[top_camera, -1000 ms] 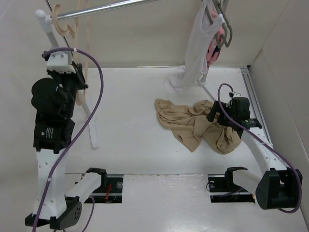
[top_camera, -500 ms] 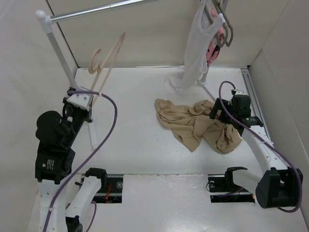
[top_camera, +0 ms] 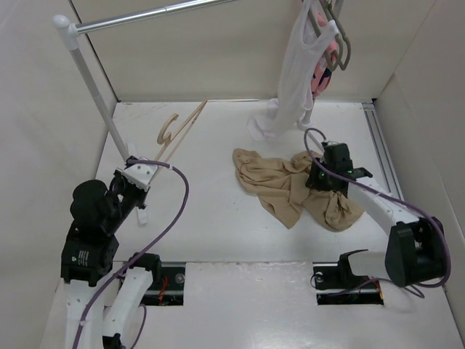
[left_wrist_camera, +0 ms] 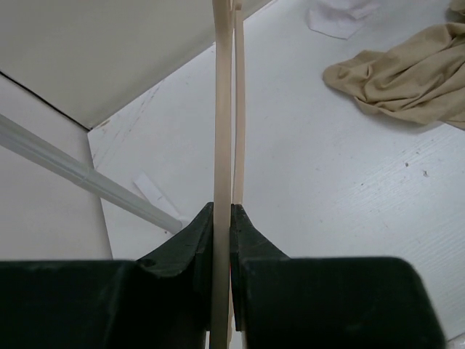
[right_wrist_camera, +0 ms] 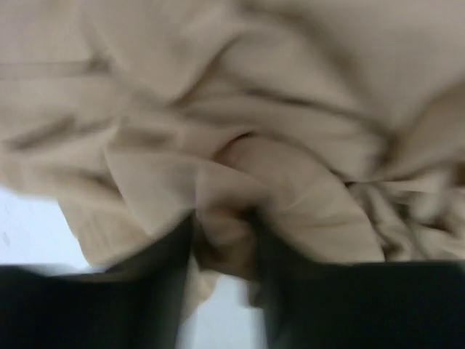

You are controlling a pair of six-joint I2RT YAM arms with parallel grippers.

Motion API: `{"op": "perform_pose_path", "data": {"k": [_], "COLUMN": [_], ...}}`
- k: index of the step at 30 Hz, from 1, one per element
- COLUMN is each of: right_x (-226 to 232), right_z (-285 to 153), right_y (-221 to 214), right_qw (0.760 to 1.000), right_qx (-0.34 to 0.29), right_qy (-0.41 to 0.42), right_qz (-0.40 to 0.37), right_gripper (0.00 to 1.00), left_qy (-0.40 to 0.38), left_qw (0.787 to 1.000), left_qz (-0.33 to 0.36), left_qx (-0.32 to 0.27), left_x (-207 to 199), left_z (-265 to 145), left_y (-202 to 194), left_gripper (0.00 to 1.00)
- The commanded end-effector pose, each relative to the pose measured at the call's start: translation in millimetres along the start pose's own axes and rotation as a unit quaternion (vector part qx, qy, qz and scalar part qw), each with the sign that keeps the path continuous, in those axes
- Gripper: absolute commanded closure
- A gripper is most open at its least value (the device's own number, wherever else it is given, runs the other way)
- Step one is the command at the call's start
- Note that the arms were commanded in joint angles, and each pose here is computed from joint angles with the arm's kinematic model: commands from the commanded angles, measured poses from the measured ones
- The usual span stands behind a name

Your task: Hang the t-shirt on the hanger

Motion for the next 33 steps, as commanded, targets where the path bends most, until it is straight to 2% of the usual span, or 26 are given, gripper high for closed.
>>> {"op": "perform_pose_path", "data": {"k": [1, 2, 3, 6, 7, 8, 9, 12, 13, 14, 15, 16, 17, 19, 20, 21, 24, 27, 29, 30, 31, 33], "right_x": [32, 44, 71, 126, 162, 181, 206, 251, 259, 272, 273, 274, 274, 265, 260, 248, 222, 185, 151, 138, 119, 91], "right_z": [9, 10, 8, 8, 3, -2, -15, -31, -34, -35, -33, -32, -32, -34, -35, -42, -49, -59, -59, -58, -53, -51], "right_y": [-18, -24, -38, -49, -60, -67, -89, -106, -111, -119, -121, -127, -127, -129, -126, -124, -111, -96, -82, -78, -67, -67], "right_qw": [0.997, 0.994, 0.986, 0.957, 0.928, 0.909, 0.875, 0.809, 0.797, 0.782, 0.780, 0.773, 0.773, 0.785, 0.800, 0.810, 0.864, 0.909, 0.942, 0.952, 0.967, 0.980], "right_qx": [0.022, 0.027, 0.036, 0.056, 0.057, 0.055, 0.063, 0.055, 0.057, 0.060, 0.069, 0.081, 0.081, 0.086, 0.072, 0.062, 0.030, 0.016, 0.015, 0.012, 0.005, 0.007], "right_qy": [0.075, 0.099, 0.143, 0.213, 0.260, 0.290, 0.339, 0.421, 0.433, 0.446, 0.447, 0.454, 0.454, 0.444, 0.425, 0.413, 0.353, 0.306, 0.265, 0.248, 0.215, 0.183], "right_qz": [-0.022, -0.040, -0.080, -0.189, -0.259, -0.295, -0.341, -0.407, -0.417, -0.431, -0.432, -0.435, -0.435, -0.424, -0.418, -0.411, -0.359, -0.283, -0.207, -0.180, -0.140, -0.080], "right_gripper": [0.76, 0.91, 1.00, 1.00, 1.00, 1.00, 1.00, 1.00, 0.99, 0.94, 0.84, 0.62, 0.31, 0.04, 0.00, 0.00, 0.00, 0.01, 0.06, 0.10, 0.24, 0.42], "left_qy": [0.013, 0.019, 0.021, 0.043, 0.049, 0.069, 0.078, 0.100, 0.104, 0.104, 0.111, 0.114, 0.114, 0.101, 0.093, 0.086, 0.039, -0.025, -0.075, -0.112, -0.129, -0.182], "left_qw": [1.000, 0.999, 0.999, 0.997, 0.997, 0.995, 0.994, 0.991, 0.990, 0.990, 0.990, 0.989, 0.989, 0.991, 0.992, 0.993, 0.997, 0.999, 0.997, 0.993, 0.990, 0.981], "left_qz": [-0.011, -0.017, -0.022, -0.045, -0.050, -0.066, -0.073, -0.083, -0.088, -0.088, -0.088, -0.087, -0.087, -0.083, -0.079, -0.073, -0.061, -0.036, -0.020, 0.004, 0.014, 0.027], "left_qx": [-0.024, -0.025, -0.028, -0.037, -0.036, -0.036, -0.032, -0.023, -0.022, -0.022, -0.019, -0.024, -0.024, -0.024, -0.023, -0.026, -0.026, -0.032, -0.029, -0.045, -0.052, -0.062], "left_x": [5, 6, 5, 7, 8, 12, 14, 20, 20, 21, 22, 23, 23, 21, 18, 18, 7, -6, -15, -20, -21, -31], "left_z": [16, 18, 21, 28, 30, 34, 36, 41, 41, 43, 43, 43, 43, 45, 47, 48, 57, 57, 55, 55, 53, 50], "left_y": [4, 3, 2, 2, 0, 2, 2, 4, 3, 4, 3, 5, 5, 3, 0, 1, -10, -16, -21, -20, -19, -22], "left_gripper": [1.00, 1.00, 1.00, 1.00, 1.00, 1.00, 1.00, 1.00, 1.00, 1.00, 1.00, 1.00, 1.00, 1.00, 1.00, 1.00, 1.00, 1.00, 1.00, 1.00, 1.00, 1.00]}}
Point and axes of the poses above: each gripper's point midway between its finger pads, its own z axis out along the fingers, its own x axis along the line the jaws close on, y = z × x, the point moved 10 cm from there along -z, back along the fingers, and after that the axes turned 11 degrees about z, right-handed, at the moved point
